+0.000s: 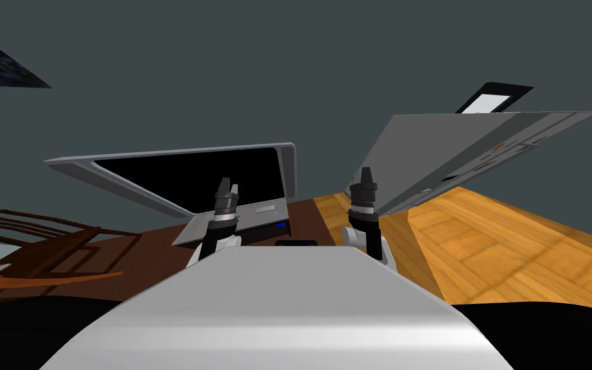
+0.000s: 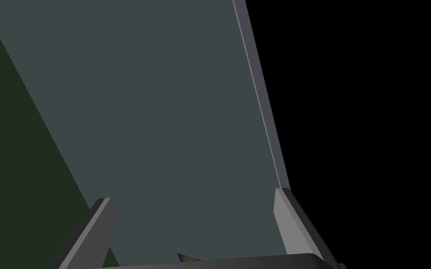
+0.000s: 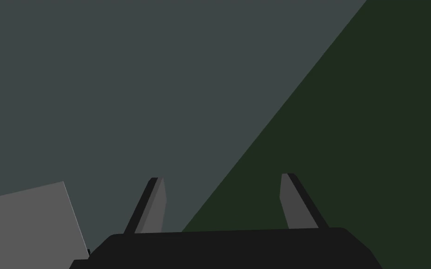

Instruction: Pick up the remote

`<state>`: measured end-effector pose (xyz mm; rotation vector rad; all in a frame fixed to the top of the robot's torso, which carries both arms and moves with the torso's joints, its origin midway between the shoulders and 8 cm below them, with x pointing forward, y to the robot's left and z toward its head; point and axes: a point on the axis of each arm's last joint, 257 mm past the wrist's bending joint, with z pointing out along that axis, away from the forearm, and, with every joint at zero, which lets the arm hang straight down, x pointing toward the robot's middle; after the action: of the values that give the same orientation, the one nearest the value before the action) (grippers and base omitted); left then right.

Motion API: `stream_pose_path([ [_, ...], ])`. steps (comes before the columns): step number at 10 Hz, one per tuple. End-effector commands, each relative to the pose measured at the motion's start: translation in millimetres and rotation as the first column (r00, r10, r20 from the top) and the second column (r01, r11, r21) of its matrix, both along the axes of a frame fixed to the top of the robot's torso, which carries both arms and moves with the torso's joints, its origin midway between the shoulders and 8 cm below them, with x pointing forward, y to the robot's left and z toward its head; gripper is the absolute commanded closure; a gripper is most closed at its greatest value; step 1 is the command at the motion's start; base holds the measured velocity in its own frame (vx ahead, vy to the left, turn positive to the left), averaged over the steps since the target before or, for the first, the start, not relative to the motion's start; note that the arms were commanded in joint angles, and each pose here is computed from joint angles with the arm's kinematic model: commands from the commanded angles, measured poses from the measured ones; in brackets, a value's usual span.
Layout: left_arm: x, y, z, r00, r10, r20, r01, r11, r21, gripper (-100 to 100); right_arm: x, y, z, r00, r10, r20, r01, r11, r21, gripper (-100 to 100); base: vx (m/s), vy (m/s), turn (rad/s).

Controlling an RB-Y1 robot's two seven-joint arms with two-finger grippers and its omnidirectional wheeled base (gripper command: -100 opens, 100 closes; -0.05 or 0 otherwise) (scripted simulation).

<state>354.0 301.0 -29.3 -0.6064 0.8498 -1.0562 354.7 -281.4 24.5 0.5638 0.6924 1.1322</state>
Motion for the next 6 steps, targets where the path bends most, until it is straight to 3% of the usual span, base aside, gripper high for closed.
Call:
stream_pose_path([
  [1, 9, 8.5, -20, 0.997, 0.004, -0.072, -0.002, 1.0, 0.031, -100, 0, 0, 0, 1.0, 0.0, 0.0, 0.0, 1.0, 0.0, 0, -0.003, -0.047, -0.149],
  [2, 9, 7.9, -20, 0.997, 0.0, -0.073, 0.003, 0.999, 0.039, -100, 0, 0, 0, 1.0, 0.0, 0.0, 0.0, 1.0, 0.0, 0, -0.003, -0.036, -0.049],
  [4, 19, 25.9, -52, 0.983, 0.018, -0.183, -0.004, 0.997, 0.076, -100, 0, 0, 0, 1.0, 0.0, 0.0, 0.0, 1.0, 0.0, 0, -0.004, -0.049, -0.127],
  [5, 19, 25.3, -52, 0.983, 0.015, -0.185, 0.001, 0.996, 0.085, -100, 0, 0, 0, 1.0, 0.0, 0.0, 0.0, 1.0, 0.0, 0, 0.004, -0.039, -0.064],
  [6, 23, 37.0, -69, 0.969, 0.03, -0.243, -0.006, 0.995, 0.099, -100, 0, 0, 0, 1.0, 0.0, 0.0, 0.0, 1.0, 0.0, 0, 0.007, -0.047, -0.123],
])
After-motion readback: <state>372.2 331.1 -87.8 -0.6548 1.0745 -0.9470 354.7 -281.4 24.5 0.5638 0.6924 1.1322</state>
